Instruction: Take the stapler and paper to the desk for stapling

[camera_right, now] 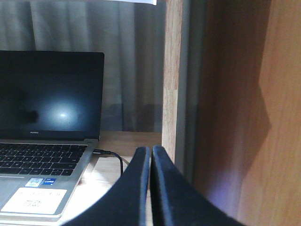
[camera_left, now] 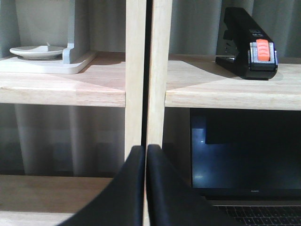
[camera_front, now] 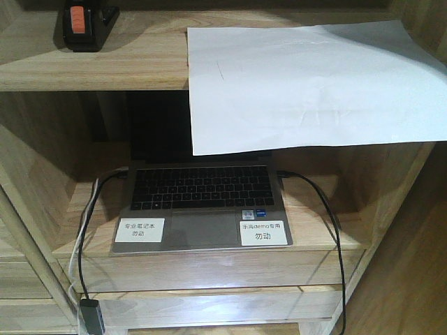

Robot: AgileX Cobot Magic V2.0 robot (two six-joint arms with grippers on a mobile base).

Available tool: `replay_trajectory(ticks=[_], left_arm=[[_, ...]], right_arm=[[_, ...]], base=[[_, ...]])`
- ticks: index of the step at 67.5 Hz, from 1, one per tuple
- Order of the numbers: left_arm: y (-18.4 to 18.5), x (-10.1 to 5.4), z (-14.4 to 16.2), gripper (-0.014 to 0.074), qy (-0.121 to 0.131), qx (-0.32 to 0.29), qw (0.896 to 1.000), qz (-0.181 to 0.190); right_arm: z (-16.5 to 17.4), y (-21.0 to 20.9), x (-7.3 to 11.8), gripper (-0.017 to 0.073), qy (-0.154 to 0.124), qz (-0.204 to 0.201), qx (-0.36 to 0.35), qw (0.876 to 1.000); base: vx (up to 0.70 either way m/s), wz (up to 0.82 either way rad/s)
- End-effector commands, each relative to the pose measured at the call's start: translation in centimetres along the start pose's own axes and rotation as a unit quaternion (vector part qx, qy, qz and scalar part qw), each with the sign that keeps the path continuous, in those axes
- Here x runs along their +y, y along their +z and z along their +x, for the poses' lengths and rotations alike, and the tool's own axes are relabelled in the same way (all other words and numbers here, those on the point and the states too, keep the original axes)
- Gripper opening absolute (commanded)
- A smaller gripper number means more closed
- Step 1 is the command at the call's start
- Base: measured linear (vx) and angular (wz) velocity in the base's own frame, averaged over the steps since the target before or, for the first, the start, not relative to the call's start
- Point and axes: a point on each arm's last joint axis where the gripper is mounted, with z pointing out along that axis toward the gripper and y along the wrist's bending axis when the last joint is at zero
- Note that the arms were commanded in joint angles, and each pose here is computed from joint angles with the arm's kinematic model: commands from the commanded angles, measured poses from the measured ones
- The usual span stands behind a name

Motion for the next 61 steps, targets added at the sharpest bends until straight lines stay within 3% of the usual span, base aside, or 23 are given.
replay_trajectory(ticks=[1, 8, 25, 32, 54, 61], left_arm=[[-0.04, -0.12, -1.58, 0.0024, -0.004, -0.045, 0.999, 0.005], [-0.04, -0.12, -1.58, 0.0084, -0.004, -0.045, 0.999, 0.005], [-0.04, -0.12, -1.58, 0.0358, -0.004, -0.045, 0.999, 0.005], [-0.04, -0.12, -1.60, 0.0426, -0.003, -0.046, 0.999, 0.005], [-0.03, -0.15, -1.47, 0.0432, -0.014, -0.039, 0.999, 0.006], [-0.02, -0.26, -1.62, 0.0432, 0.000, -0.047, 0.999, 0.013]], right_arm=[[0.12, -0.01, 0.00, -0.0009, -0.006, 0.001, -0.027, 1.000], [0.12, -0.01, 0.00, -0.0009, -0.006, 0.001, -0.027, 1.000], [0.12, -0.01, 0.00, -0.0009, -0.006, 0.001, -0.027, 1.000], [0.12, -0.01, 0.00, -0.0009, -0.006, 0.001, -0.027, 1.000], [0.12, -0.01, 0.00, -0.0009, -0.006, 0.001, -0.027, 1.000], [0.12, -0.01, 0.00, -0.0009, -0.006, 0.001, -0.027, 1.000]], base=[[0.00, 0.00], [0.00, 0.00], [0.00, 0.00], [0.00, 0.00], [0.00, 0.00], [0.00, 0.00]])
